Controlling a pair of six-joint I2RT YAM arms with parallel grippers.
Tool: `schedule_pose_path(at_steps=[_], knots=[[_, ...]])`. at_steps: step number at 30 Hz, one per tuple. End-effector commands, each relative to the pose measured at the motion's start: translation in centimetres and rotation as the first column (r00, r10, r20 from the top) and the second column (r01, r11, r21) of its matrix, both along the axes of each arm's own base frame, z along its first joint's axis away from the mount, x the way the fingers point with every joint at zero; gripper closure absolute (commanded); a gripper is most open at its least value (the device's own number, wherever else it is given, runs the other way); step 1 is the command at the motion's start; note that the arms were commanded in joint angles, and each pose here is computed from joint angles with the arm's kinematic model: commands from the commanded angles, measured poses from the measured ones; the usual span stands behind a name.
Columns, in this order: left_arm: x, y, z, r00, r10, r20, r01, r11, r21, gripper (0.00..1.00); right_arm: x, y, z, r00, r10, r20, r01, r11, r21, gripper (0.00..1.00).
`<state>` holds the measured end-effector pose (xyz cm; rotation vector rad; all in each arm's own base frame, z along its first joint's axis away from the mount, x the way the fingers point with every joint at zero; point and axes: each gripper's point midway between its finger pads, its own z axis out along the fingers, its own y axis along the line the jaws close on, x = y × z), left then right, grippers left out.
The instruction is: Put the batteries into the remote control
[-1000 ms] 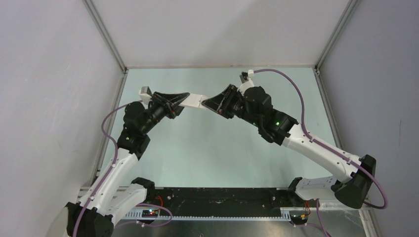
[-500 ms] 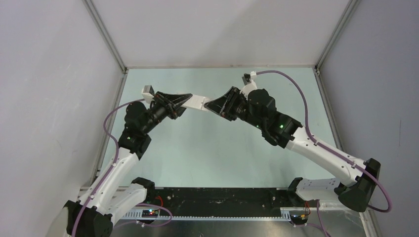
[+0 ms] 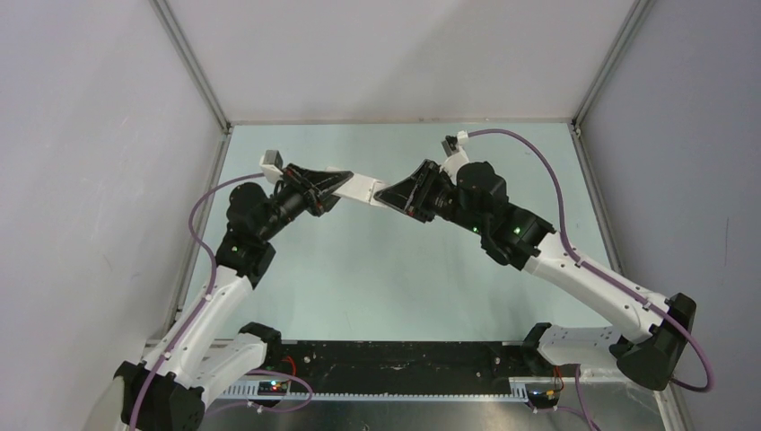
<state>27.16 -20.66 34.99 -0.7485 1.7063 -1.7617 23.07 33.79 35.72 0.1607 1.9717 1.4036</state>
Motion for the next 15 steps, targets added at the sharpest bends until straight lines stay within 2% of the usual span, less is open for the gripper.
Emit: schedule_pose_path(at_steps=[1, 6, 11, 15], knots=[[0.6, 0.4, 1.3, 0.998, 0.026, 0.056, -0.028, 0.999, 0.038, 1.0, 0.0, -1.6, 1.2, 0.998, -0.017, 0.059, 0.017, 1.0, -0.011, 0.79], [0.6, 0.2, 1.0, 0.999, 0.012, 0.044, -0.013, 0.999, 0.04, 1.0, -0.1, -1.7, 1.4, 1.0, -0.001, 0.025, 0.001, 1.0, 0.019, 0.65], [0.5, 0.2, 0.5, 1.0, 0.013, 0.028, -0.014, 0.999, 0.039, 1.0, 0.5, -1.5, 2.3, 0.999, 0.035, -0.04, -0.03, 0.993, 0.118, 0.54], [0.5, 0.1, -0.4, 1.0, 0.008, 0.001, -0.008, 0.999, 0.038, 1.0, 0.8, -0.9, 2.8, 0.995, 0.078, -0.069, -0.065, 0.983, 0.172, 0.5]])
